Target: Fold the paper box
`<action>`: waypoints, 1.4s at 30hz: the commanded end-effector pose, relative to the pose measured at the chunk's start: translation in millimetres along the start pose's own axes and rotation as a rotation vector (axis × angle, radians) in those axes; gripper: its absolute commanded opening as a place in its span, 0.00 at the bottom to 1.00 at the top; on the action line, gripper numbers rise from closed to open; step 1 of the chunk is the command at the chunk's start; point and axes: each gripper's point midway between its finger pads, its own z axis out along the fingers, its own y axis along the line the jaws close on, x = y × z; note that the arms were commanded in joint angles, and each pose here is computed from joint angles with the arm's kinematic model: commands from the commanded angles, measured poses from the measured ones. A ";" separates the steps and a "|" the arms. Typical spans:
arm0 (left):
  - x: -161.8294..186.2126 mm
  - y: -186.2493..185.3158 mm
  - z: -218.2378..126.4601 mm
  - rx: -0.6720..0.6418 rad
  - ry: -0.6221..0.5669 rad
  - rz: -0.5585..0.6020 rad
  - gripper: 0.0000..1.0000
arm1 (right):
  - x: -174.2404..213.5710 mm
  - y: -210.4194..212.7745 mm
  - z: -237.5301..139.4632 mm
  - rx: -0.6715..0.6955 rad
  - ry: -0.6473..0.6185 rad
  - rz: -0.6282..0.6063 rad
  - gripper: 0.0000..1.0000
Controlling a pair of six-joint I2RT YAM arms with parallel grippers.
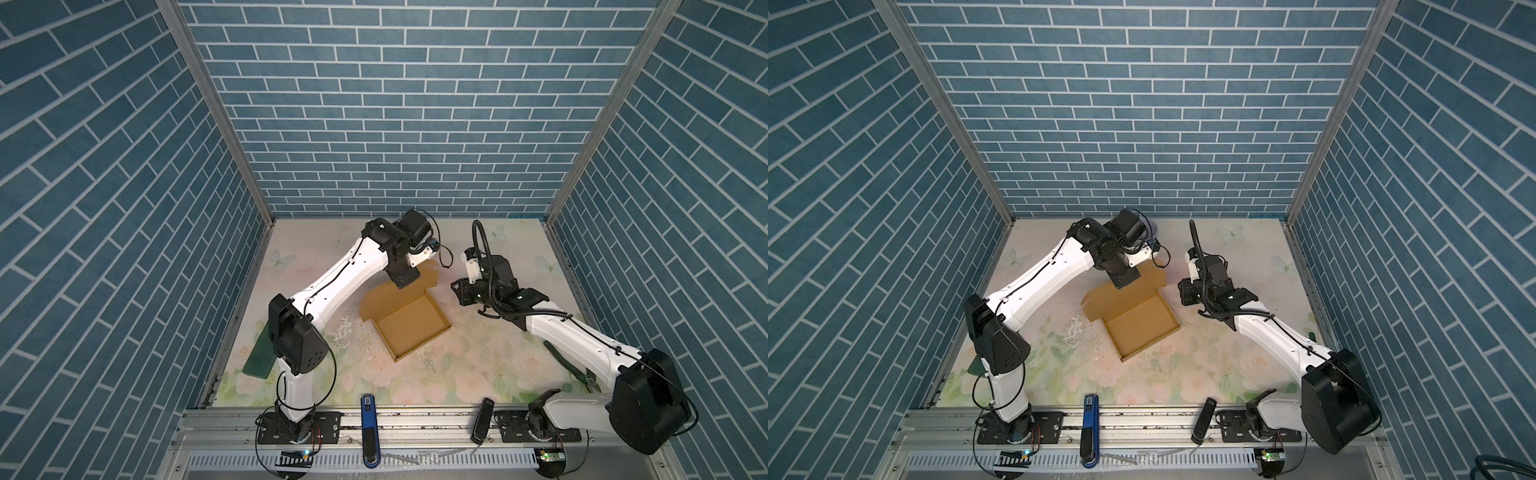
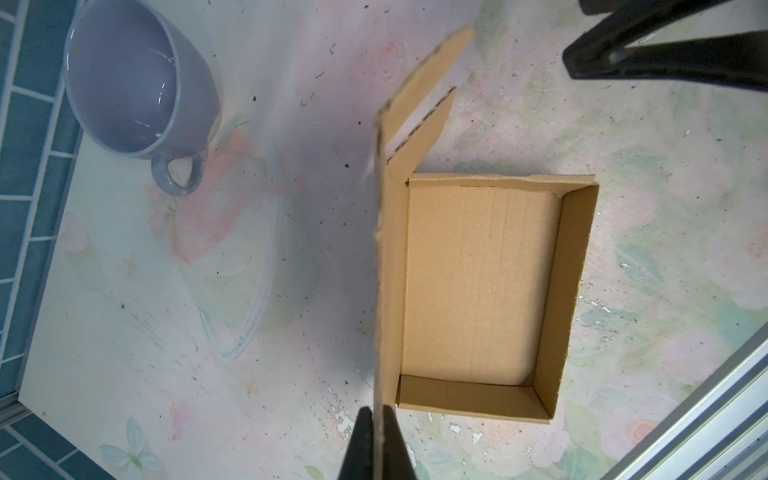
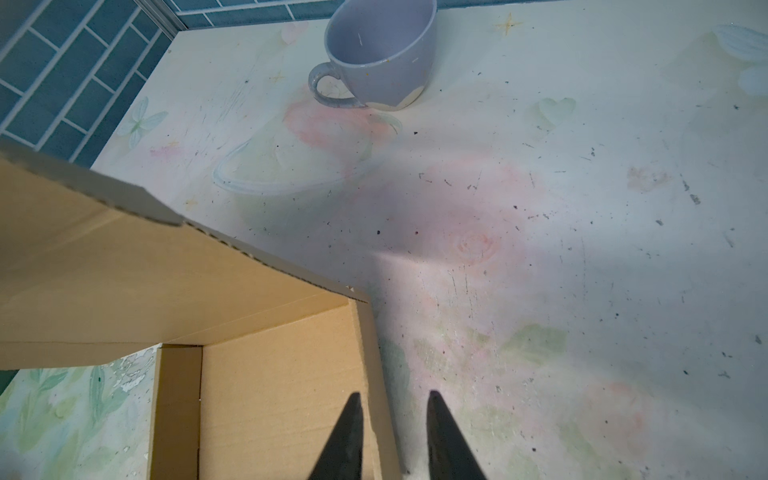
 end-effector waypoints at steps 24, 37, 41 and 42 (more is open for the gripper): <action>-12.6 -23.7 9.6 0.080 -0.065 0.101 0.05 | 7.6 10.8 -7.6 -0.077 -0.013 -0.159 0.36; -15.8 -35.0 15.1 0.082 -0.052 0.129 0.04 | -8.2 14.6 13.3 -0.096 -0.067 -0.217 0.37; -16.8 -35.8 14.8 0.084 -0.057 0.128 0.04 | -11.4 17.4 13.9 -0.110 -0.077 -0.242 0.38; -17.0 -35.9 14.6 0.085 -0.058 0.128 0.04 | -12.9 18.5 14.0 -0.113 -0.077 -0.247 0.38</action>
